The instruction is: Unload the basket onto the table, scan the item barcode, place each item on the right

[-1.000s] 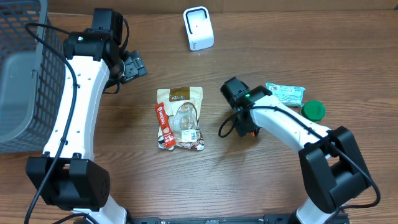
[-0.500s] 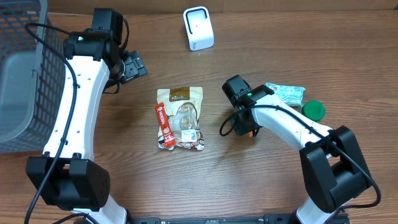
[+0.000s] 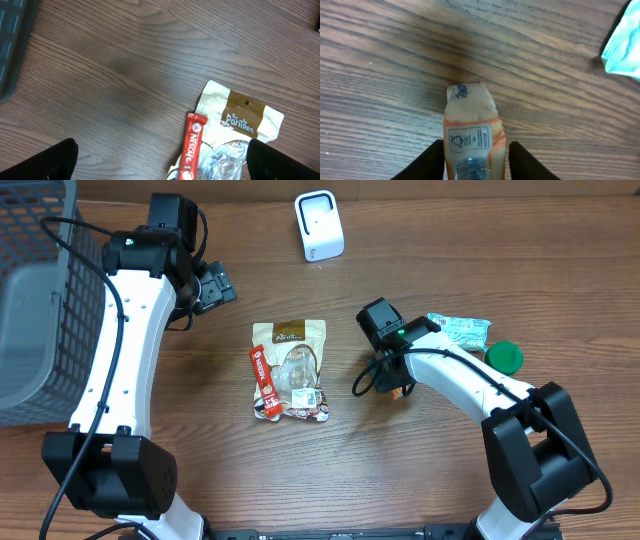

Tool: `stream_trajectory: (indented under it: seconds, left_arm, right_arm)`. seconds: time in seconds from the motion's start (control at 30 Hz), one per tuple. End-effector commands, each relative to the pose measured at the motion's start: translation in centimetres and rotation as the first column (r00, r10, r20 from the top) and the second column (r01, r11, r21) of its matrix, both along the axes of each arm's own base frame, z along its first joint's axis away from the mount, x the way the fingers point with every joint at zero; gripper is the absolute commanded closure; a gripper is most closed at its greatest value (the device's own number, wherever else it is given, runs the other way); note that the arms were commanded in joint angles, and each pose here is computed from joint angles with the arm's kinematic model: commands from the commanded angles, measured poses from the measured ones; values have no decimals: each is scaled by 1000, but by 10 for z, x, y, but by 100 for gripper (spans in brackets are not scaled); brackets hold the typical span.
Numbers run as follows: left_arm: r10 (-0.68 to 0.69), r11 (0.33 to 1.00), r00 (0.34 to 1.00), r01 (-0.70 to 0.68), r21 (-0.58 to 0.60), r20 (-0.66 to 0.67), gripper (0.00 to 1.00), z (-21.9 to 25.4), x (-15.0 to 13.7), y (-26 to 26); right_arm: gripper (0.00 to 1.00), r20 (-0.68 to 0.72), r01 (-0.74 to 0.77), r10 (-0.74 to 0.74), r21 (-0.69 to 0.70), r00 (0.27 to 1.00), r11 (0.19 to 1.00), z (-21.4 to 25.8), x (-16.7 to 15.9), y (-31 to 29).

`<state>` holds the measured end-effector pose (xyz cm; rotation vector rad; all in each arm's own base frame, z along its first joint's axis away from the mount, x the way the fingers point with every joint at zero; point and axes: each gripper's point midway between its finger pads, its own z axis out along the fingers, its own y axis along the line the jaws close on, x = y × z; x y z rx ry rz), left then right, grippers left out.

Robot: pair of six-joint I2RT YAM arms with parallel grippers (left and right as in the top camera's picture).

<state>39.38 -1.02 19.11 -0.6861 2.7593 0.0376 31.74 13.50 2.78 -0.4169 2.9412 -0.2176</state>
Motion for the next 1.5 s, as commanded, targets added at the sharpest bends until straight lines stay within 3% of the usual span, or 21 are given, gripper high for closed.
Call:
stream_trajectory:
  seconds: [0.0, 0.17, 0.37, 0.5, 0.57, 0.63, 0.9, 1.03, 1.47]
  left_arm:
    - [0, 1000, 1000, 0, 14, -8, 0, -3, 1, 2]
    - [0, 1000, 1000, 0, 14, -8, 0, -3, 1, 2]
    - [0, 1000, 1000, 0, 14, -8, 0, -3, 1, 2]
    - [0, 1000, 1000, 0, 14, -8, 0, -3, 1, 2]
    - [0, 1000, 1000, 0, 14, -8, 0, -3, 1, 2]
    - [0, 1000, 1000, 0, 14, -8, 0, -3, 1, 2]
    - [0, 1000, 1000, 0, 14, -8, 0, -3, 1, 2]
    - [0, 1000, 1000, 0, 14, -8, 0, -3, 1, 2]
    - [0, 1000, 1000, 0, 14, -8, 1, -3, 1, 2]
  right_arm:
    - [56, 64, 65, -68, 45, 996, 997, 15, 12, 5]
    - [50, 95, 124, -131, 79, 987, 989, 18, 20, 8]
    - [41, 207, 116, -147, 156, 967, 981, 94, 61, 27]
    - [43, 184, 13, -95, 402, 978, 916, 132, 67, 82]
    - [51, 136, -61, -18, 556, 991, 829, 140, 56, 120]
    - [55, 108, -96, 36, 619, 993, 780, 140, 43, 142]
    - [55, 205, -264, 173, 616, 963, 742, 112, 4, 211]
    - [55, 279, -330, 203, 554, 939, 764, 93, -10, 231]
    - [53, 293, -371, 253, 484, 922, 793, 25, -16, 262]
